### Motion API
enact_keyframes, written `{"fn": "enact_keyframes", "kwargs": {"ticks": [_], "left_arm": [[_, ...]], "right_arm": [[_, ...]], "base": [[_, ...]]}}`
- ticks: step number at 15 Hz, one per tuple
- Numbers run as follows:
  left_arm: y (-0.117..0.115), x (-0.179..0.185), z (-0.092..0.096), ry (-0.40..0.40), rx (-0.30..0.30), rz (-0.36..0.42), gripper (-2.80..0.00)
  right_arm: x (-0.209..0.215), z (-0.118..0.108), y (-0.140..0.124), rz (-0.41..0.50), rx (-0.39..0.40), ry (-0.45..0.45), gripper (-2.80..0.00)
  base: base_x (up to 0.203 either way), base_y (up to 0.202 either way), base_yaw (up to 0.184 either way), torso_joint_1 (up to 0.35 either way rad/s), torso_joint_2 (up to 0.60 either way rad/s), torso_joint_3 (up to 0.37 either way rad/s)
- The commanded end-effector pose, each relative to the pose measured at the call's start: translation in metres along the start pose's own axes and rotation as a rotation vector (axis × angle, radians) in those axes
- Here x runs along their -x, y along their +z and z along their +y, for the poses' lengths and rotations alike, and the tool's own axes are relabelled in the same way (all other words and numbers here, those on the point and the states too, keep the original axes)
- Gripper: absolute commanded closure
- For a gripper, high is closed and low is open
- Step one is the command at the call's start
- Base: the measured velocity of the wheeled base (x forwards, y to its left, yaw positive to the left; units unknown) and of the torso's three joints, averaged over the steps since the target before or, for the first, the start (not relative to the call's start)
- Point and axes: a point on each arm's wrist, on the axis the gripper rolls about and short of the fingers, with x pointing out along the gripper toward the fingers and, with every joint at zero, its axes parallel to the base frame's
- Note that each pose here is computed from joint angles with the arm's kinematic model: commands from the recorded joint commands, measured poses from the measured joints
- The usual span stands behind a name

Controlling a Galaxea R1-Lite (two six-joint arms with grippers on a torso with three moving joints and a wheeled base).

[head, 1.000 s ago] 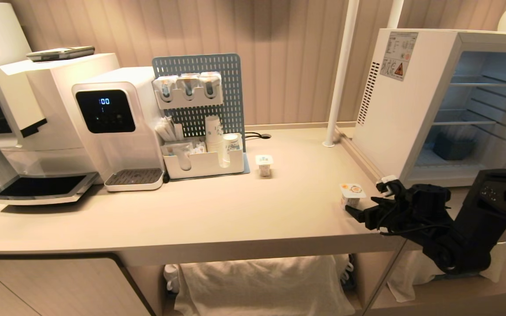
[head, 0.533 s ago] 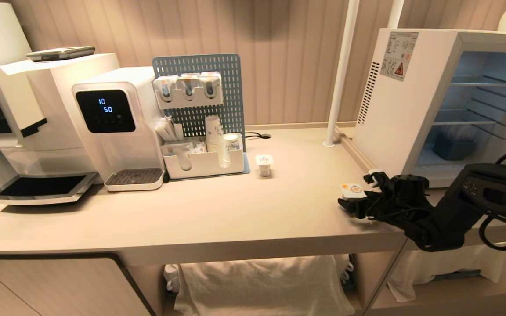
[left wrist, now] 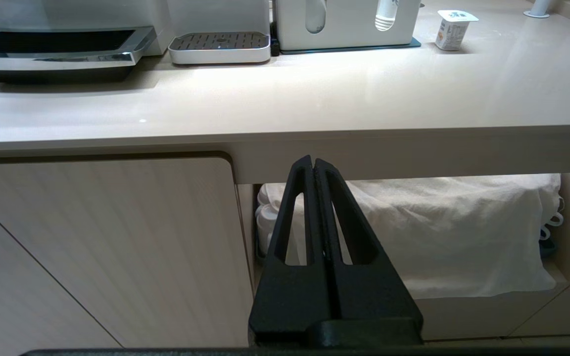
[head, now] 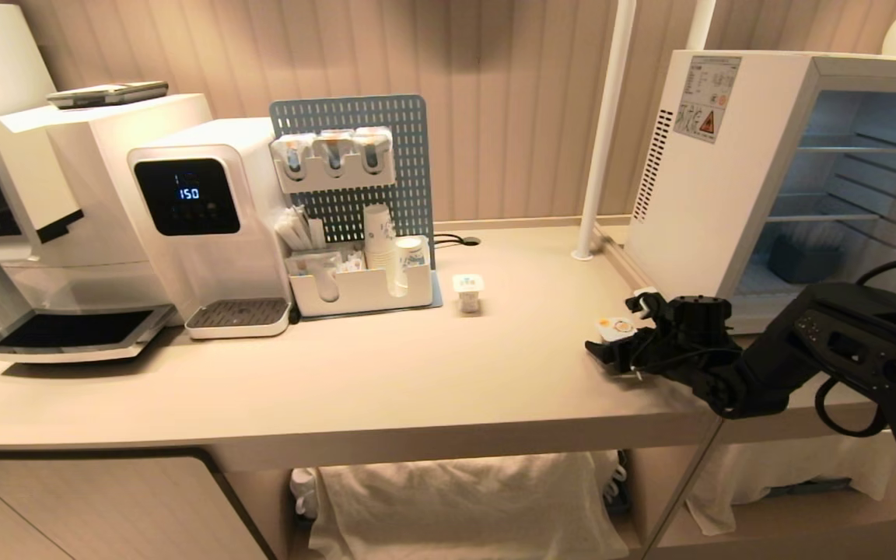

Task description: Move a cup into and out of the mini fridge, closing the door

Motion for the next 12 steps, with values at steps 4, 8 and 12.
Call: {"fn": "enact_keyframes", "kwargs": {"ticks": [4, 8, 12], "left_arm": [[0.0, 0.0, 0.0, 0.0, 0.0, 0.001, 0.0], [0.0, 0.0, 0.0, 0.0, 0.0, 0.001, 0.0], [0.0, 0.0, 0.0, 0.0, 0.002, 0.001, 0.0]], "right_arm": [[-0.008, 0.015, 0.008, 0.002, 0.012, 0.037, 0.0], [0.016, 0.017, 0.014, 0.01, 0.006, 0.037, 0.0], [0.096, 0.021, 0.036, -0.037, -0.005, 0.017, 0.0]], "base": [[0.0, 0.0, 0.0, 0.0, 0.0, 0.0], [0.0, 0.0, 0.0, 0.0, 0.0, 0.0], [0.0, 0.0, 0.0, 0.0, 0.0, 0.0]]}}
